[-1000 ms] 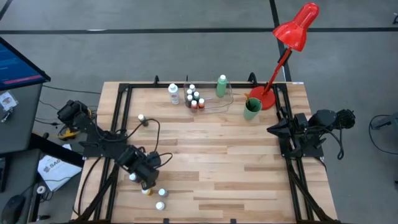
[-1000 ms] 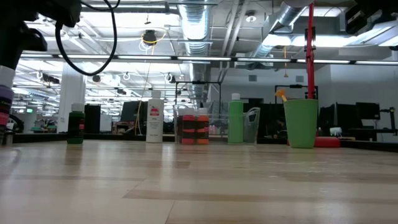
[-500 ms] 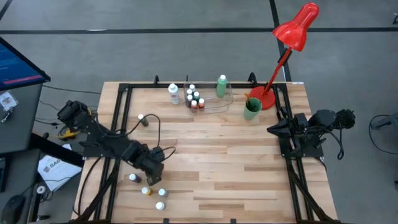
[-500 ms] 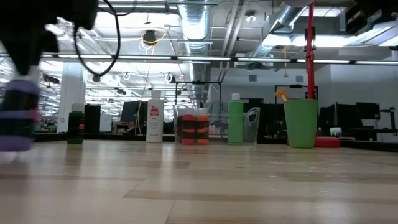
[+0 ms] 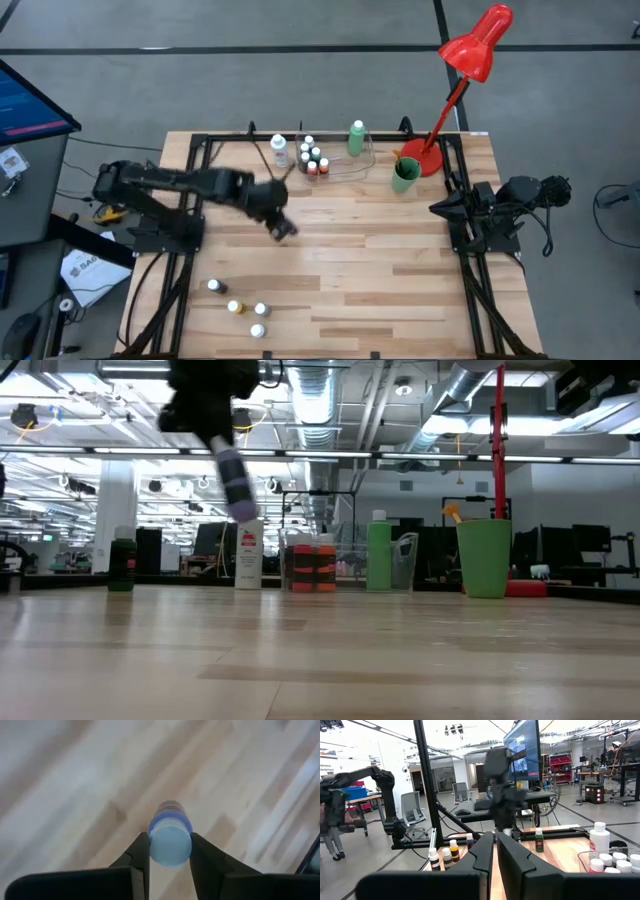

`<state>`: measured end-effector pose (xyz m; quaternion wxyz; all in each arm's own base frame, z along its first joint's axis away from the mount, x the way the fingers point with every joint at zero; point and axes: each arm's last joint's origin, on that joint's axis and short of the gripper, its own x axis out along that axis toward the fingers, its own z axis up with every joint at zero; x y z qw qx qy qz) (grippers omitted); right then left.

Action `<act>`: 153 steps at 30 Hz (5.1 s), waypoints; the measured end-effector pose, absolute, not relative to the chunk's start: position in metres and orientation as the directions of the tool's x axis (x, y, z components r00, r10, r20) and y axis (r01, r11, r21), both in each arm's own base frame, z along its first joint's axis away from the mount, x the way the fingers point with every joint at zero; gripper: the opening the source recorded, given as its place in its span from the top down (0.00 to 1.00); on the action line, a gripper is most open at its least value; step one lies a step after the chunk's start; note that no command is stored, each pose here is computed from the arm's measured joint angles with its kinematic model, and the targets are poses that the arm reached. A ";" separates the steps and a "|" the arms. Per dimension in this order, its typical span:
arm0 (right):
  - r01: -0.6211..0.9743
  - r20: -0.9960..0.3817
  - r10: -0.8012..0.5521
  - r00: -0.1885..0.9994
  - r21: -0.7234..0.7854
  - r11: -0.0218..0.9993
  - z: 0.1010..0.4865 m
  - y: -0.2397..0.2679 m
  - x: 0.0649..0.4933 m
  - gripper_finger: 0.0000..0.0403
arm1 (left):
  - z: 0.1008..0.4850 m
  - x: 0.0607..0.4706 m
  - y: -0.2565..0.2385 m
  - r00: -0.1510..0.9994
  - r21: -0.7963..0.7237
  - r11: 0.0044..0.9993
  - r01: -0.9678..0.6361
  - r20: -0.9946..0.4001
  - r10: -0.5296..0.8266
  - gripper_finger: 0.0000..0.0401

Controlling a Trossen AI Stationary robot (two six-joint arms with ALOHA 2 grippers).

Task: Pick & Place Paint Supplies
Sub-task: Put the small purple paint bottle into the transparent bin, then put the small blue paint bottle into the transparent bin

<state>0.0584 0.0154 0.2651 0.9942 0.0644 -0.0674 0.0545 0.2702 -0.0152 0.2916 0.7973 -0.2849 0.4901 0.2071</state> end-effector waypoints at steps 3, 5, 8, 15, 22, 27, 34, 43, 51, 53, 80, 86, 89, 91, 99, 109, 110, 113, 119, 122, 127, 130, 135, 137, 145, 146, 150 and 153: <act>-0.117 0.141 0.100 0.985 0.121 0.986 0.265 0.015 0.058 0.95 | 0.310 0.275 0.010 0.493 -0.272 0.740 -0.615 -0.865 0.093 0.81; -0.117 0.141 0.100 0.985 0.121 0.986 0.265 0.015 0.058 0.95 | 0.324 0.278 0.025 0.538 -0.286 0.738 -0.612 -0.834 0.123 0.81; -0.117 0.141 0.100 0.985 0.120 0.986 0.265 0.015 0.058 0.95 | 0.340 0.281 0.046 0.597 -0.305 0.729 -0.613 -0.783 0.174 0.80; -0.117 0.141 0.100 0.985 0.120 0.986 0.265 0.015 0.058 0.95 | 0.358 0.305 0.090 0.637 -0.272 0.737 -0.619 -0.723 0.268 0.80; -0.117 0.141 0.100 0.985 0.120 0.986 0.265 0.015 0.058 0.95 | 0.366 0.347 0.132 0.646 -0.167 0.795 -0.583 -0.689 0.329 0.80; -0.117 0.141 0.100 0.985 0.121 0.986 0.265 0.015 0.058 0.95 | 0.350 0.365 0.159 0.604 -0.107 0.798 -0.593 -0.714 0.354 0.80; -0.117 0.141 0.100 0.985 0.120 0.986 0.265 0.015 0.058 0.95 | 0.310 0.383 0.176 0.532 -0.072 0.793 -0.605 -0.778 0.335 0.80; -0.117 0.142 0.100 0.985 0.121 0.986 0.265 0.015 0.058 0.95 | 0.280 0.395 0.183 0.445 0.045 0.805 -0.592 -0.814 0.373 0.80; -0.117 0.142 0.100 0.985 0.121 0.986 0.265 0.015 0.058 0.95 | 0.262 0.397 0.192 0.399 0.081 0.812 -0.578 -0.840 0.367 0.80; -0.117 0.141 0.100 0.985 0.121 0.986 0.265 0.015 0.058 0.95 | 0.260 0.398 0.195 0.402 0.081 0.808 -0.583 -0.836 0.374 0.80; -0.117 0.141 0.100 0.985 0.120 0.986 0.265 0.015 0.058 0.95 | 0.233 0.407 0.196 0.358 0.073 0.825 -0.560 -0.877 0.321 0.77; -0.117 0.141 0.100 0.985 0.120 0.986 0.265 0.015 0.058 0.95 | 0.228 0.404 0.195 0.331 0.098 0.846 -0.524 -0.892 0.309 0.77; -0.117 0.141 0.100 0.985 0.120 0.986 0.265 0.015 0.058 0.95 | 0.227 0.403 0.195 0.325 0.101 0.847 -0.523 -0.895 0.307 0.77; -0.117 0.141 0.100 0.985 0.120 0.986 0.265 0.015 0.058 0.95 | 0.227 0.403 0.194 0.321 0.101 0.848 -0.520 -0.897 0.304 0.77; -0.117 0.141 0.100 0.985 0.121 0.986 0.265 0.015 0.058 0.95 | 0.226 0.402 0.194 0.317 0.097 0.850 -0.518 -0.901 0.296 0.73; -0.117 0.141 0.100 0.985 0.121 0.986 0.265 0.015 0.058 0.95 | 0.226 0.402 0.194 0.318 0.098 0.849 -0.518 -0.900 0.298 0.68; -0.117 0.141 0.100 0.985 0.121 0.986 0.265 0.015 0.058 0.95 | 0.226 0.402 0.194 0.318 0.099 0.849 -0.519 -0.900 0.299 0.68; -0.117 0.141 0.100 0.985 0.121 0.986 0.265 0.015 0.058 0.95 | 0.226 0.402 0.194 0.318 0.099 0.849 -0.519 -0.900 0.299 0.68; -0.117 0.141 0.100 0.985 0.120 0.986 0.265 0.015 0.058 0.95 | 0.226 0.402 0.194 0.316 0.102 0.848 -0.520 -0.899 0.302 0.68; -0.117 0.141 0.100 0.985 0.121 0.986 0.265 0.015 0.058 0.95 | 0.226 0.402 0.194 0.317 0.102 0.848 -0.520 -0.899 0.302 0.67; -0.117 0.141 0.100 0.985 0.121 0.986 0.265 0.015 0.058 0.95 | 0.226 0.402 0.194 0.317 0.102 0.848 -0.520 -0.899 0.302 0.67; -0.117 0.141 0.100 0.985 0.121 0.986 0.265 0.015 0.058 0.95 | 0.226 0.403 0.194 0.320 0.101 0.848 -0.520 -0.898 0.303 0.65; -0.117 0.141 0.100 0.985 0.120 0.986 0.265 0.015 0.058 0.95 | 0.226 0.403 0.194 0.319 0.101 0.848 -0.520 -0.898 0.303 0.61; -0.117 0.141 0.100 0.985 0.120 0.986 0.265 0.015 0.058 0.95 | 0.226 0.403 0.194 0.319 0.101 0.848 -0.520 -0.898 0.303 0.60; -0.117 0.141 0.100 0.985 0.120 0.986 0.265 0.015 0.058 0.95 | 0.266 0.390 0.188 0.397 0.100 0.856 -0.507 -0.855 0.334 0.60; -0.117 0.141 0.100 0.985 0.120 0.986 0.265 0.015 0.058 0.95 | 0.277 0.386 0.186 0.414 0.098 0.855 -0.509 -0.844 0.343 0.60; -0.117 0.141 0.100 0.985 0.121 0.986 0.265 0.015 0.058 0.95 | 0.329 0.359 0.168 0.484 0.086 0.856 -0.509 -0.794 0.367 0.58; -0.117 0.141 0.100 0.985 0.120 0.986 0.265 0.015 0.058 0.95 | 0.367 0.328 0.145 0.510 0.078 0.867 -0.492 -0.781 0.360 0.57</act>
